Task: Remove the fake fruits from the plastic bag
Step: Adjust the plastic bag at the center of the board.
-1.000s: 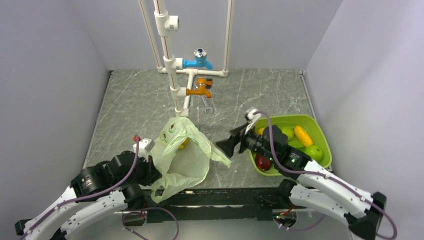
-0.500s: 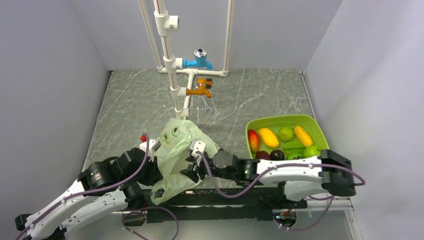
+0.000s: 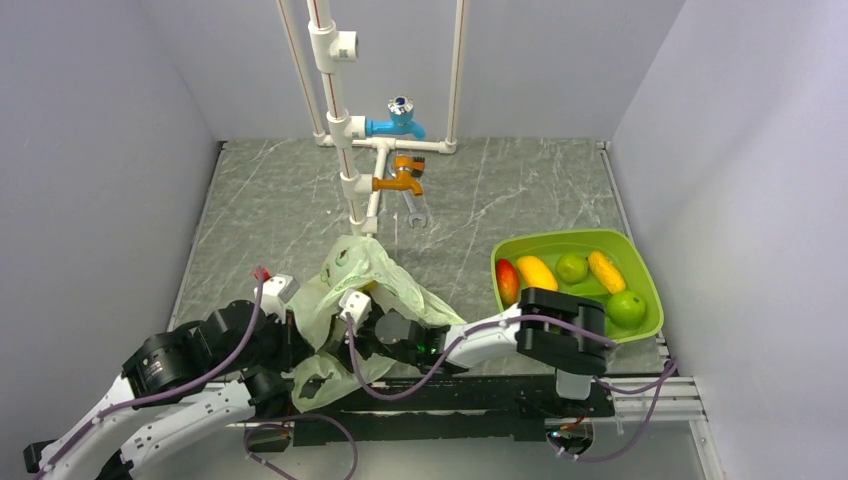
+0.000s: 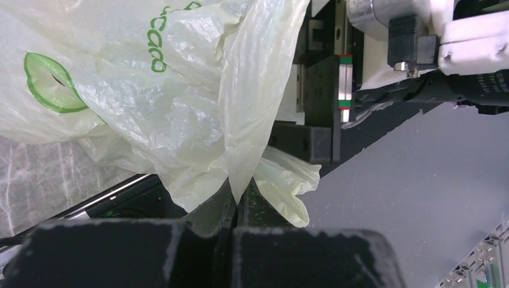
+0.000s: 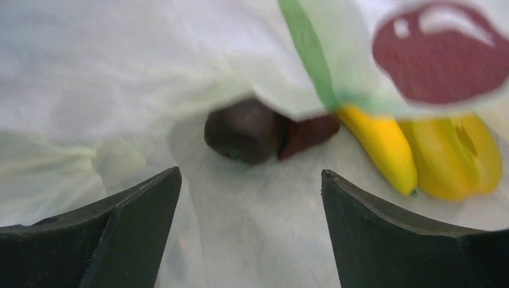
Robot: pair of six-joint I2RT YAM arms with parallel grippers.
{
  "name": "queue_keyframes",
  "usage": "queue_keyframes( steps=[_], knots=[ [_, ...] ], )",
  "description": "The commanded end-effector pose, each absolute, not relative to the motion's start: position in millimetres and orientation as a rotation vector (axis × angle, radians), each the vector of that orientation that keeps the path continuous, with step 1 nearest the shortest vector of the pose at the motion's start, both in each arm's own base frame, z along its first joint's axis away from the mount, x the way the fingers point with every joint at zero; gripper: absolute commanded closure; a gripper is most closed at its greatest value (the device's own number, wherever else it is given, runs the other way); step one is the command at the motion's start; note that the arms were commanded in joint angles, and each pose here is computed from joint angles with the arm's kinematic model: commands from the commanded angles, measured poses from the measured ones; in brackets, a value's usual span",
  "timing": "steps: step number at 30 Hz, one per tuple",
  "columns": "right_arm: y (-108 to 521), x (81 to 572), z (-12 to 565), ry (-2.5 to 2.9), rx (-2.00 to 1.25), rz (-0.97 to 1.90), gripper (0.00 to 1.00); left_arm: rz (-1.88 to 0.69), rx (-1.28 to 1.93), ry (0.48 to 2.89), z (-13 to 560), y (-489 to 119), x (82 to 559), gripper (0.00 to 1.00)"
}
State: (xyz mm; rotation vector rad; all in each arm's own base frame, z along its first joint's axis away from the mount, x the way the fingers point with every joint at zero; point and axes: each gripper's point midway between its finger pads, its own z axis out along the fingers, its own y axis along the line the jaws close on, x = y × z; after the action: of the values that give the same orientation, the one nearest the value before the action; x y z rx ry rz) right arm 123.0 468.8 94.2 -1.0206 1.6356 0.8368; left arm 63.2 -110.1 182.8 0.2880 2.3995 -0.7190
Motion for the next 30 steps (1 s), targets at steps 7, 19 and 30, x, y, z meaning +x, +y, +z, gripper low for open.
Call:
queue_keyframes(
  steps=[7, 19, 30],
  knots=[
    [524, 139, 128, 1.516, -0.932, 1.003, 0.01, -0.654, 0.196, 2.497, 166, -94, 53, 1.0],
    [547, 142, 56, 1.575, -1.066, 0.923, 0.01, -0.614, 0.181, 2.563, 152, -79, 40, 1.0],
    [522, 180, 47, 1.655, -0.883, 0.762, 0.38, -0.625, 0.158, 2.592, 144, -78, 35, 1.0]
  ],
)
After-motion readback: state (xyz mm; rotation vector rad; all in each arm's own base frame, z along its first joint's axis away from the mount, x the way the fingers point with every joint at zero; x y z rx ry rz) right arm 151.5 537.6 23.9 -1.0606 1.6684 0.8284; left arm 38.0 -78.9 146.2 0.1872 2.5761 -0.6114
